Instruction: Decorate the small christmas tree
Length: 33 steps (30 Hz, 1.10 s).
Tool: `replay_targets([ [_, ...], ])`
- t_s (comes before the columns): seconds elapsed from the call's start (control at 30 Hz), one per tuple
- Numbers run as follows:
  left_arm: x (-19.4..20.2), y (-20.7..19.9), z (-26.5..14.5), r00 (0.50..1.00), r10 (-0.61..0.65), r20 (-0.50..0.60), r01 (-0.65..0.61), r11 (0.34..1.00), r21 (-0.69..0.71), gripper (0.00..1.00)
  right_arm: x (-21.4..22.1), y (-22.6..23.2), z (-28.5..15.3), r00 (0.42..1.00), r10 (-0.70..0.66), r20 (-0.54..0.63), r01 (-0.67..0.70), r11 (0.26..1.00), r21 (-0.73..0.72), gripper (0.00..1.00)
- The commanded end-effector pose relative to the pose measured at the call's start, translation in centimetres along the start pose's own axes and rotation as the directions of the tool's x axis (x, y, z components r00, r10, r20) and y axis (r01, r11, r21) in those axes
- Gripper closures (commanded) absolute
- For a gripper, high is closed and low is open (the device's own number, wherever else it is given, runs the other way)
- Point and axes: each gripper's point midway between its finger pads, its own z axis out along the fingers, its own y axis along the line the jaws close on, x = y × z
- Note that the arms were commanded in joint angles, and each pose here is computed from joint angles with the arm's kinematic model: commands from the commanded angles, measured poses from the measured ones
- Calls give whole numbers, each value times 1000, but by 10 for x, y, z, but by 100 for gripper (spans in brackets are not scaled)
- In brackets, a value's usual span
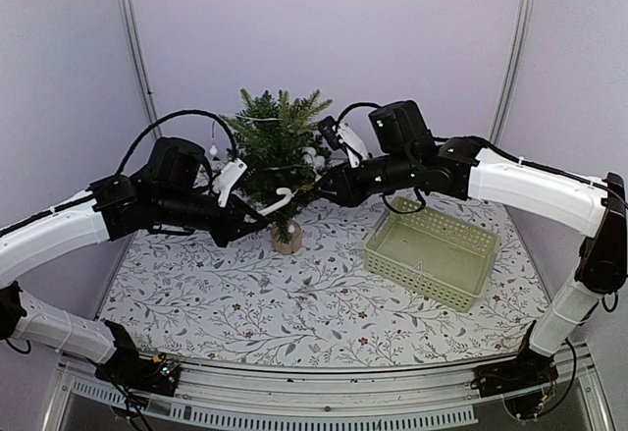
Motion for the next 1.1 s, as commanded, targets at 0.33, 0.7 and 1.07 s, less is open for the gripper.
replay_targets([
  [0.33,-1,-12,-9,998,51,37,-52,998,33,56,-16,0,-29,998,-9,57,7,999,36,42],
  [0.7,-6,-18,-41,985,-5,173,-6,998,59,31,3,-22,-65,993,106,46,-110,989,97,33],
  [1.07,-7,9,-42,952,-175,250,177,984,15,30,116,-147,-124,861,499,-98,-427,814,394,37],
])
